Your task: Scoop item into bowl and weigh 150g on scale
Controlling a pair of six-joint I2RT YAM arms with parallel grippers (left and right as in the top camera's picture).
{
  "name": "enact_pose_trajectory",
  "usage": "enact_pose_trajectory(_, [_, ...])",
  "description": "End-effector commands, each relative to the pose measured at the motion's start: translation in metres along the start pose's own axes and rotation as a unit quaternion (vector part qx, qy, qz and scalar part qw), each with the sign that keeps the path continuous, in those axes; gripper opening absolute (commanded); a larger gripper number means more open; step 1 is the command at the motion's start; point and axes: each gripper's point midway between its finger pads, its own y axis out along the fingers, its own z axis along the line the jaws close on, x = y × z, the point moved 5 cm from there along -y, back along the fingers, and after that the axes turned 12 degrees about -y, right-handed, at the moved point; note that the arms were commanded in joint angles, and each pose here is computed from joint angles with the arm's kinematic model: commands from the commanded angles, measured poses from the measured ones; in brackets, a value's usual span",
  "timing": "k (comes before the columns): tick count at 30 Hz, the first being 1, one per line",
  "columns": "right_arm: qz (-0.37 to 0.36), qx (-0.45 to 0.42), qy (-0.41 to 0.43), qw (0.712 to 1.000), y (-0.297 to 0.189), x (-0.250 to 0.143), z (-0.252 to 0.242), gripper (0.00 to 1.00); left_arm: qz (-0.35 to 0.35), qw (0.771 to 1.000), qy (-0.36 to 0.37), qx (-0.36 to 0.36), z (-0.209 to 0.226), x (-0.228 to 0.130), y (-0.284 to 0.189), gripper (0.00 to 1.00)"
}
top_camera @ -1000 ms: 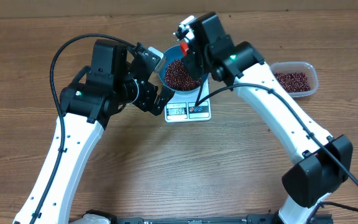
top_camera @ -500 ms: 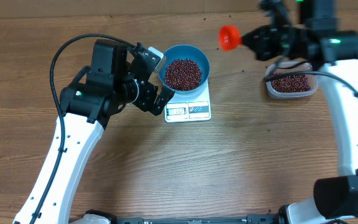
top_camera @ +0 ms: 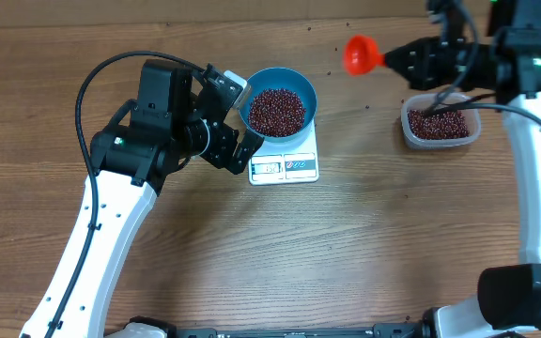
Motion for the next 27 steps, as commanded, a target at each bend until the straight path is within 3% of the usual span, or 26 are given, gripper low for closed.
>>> enact_pose_trajectory(1, [0.026, -0.007, -0.032, 0.999, 0.034, 0.005, 0.015, 0.04, -0.016, 1.000, -0.002, 0.004, -0.001, 0.008, -0.007, 1.00])
enact_pose_trajectory(12, [0.093, -0.124, -0.083, 0.984, 0.134, -0.005, 0.036, 0.04, -0.016, 1.000, -0.002, 0.004, -0.001, 0.008, -0.007, 1.00])
enact_pose_trajectory(27, [0.143, -0.161, -0.105, 0.971, 0.193, -0.033, 0.032, 0.04, -0.016, 1.000, -0.002, 0.004, -0.001, 0.008, -0.007, 0.99])
